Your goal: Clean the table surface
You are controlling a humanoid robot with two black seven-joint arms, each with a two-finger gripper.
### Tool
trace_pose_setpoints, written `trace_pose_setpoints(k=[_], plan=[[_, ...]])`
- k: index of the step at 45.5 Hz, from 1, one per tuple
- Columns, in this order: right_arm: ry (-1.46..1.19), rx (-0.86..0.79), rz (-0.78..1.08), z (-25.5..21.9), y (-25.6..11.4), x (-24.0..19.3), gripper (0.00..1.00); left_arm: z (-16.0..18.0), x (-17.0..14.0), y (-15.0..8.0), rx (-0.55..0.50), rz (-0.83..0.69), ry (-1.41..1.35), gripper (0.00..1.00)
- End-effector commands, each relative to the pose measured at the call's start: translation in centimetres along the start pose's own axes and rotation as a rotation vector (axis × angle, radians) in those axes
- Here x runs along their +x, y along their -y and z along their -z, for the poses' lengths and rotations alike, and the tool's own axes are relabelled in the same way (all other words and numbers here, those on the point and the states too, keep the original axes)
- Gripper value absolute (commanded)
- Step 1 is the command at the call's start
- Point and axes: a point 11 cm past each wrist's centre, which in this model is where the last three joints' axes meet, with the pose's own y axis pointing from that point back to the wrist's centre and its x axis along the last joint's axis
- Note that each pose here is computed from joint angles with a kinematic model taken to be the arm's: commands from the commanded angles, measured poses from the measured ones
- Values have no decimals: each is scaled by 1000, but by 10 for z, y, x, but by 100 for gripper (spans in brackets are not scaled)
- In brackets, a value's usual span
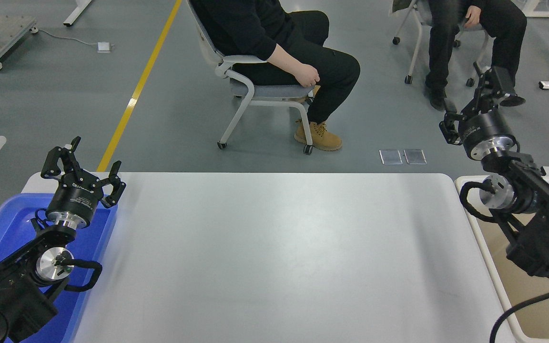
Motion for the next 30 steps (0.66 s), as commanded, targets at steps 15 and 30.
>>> trace_pose_setpoints(k=[15, 30], plan=[[-60, -31, -25, -57, -45, 20, 99, 0, 0, 0, 0, 0, 1, 100], [-54, -27, -33, -55, -44, 22, 99, 0, 0, 0, 0, 0, 1, 100]])
